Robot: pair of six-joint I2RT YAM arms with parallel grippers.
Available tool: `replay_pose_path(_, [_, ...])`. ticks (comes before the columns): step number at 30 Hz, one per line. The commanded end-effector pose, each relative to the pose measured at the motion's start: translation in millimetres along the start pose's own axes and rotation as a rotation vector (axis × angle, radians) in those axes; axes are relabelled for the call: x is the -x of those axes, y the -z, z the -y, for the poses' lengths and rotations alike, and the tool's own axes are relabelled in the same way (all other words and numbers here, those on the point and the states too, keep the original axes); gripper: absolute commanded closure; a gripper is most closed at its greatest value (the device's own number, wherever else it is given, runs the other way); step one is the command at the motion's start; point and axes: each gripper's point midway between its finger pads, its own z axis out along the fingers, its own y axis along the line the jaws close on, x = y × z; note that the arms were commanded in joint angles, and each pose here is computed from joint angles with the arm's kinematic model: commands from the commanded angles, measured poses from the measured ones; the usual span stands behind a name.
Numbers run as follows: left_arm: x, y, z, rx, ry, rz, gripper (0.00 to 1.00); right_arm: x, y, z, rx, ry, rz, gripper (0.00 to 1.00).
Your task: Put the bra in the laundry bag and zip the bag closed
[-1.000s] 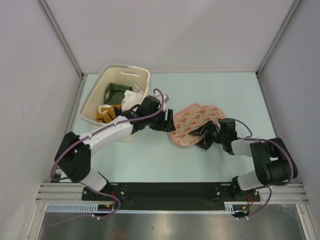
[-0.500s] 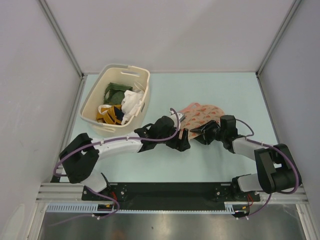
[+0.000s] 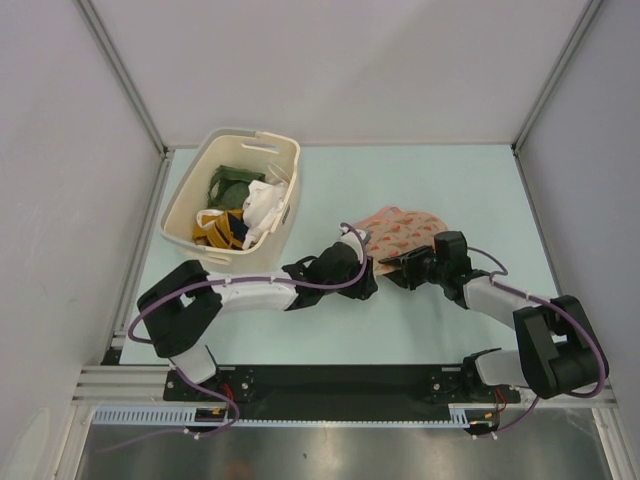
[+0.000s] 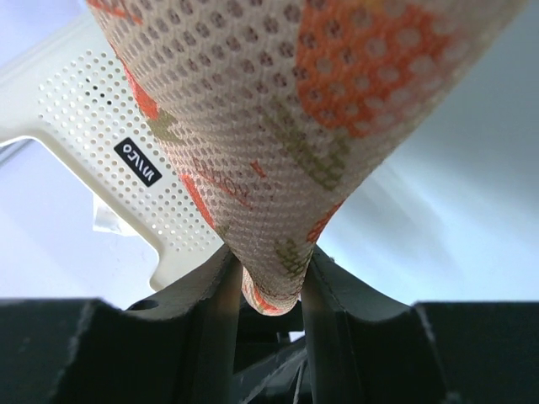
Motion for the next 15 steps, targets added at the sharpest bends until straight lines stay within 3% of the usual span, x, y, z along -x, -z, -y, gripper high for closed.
replay_pose_path(1, [15.9, -9.6, 6.8, 0.006, 0.032, 0.069, 0.52, 0.9, 4.4, -20.9, 0.038, -0.048, 0.037, 0.63])
replay_pose_path(8, [23.2, -19.0, 10.3, 0.01, 0.039, 0.088, 0.51, 1.4, 4.2, -19.2, 0.026, -0.071, 0.059, 0.63])
replay_pose_path(15, [23.4, -25.4, 15.3, -0.002, 0.038, 0.084, 0.4, 0.6, 3.2, -16.0, 0.009, -0.075, 0.07, 0.63])
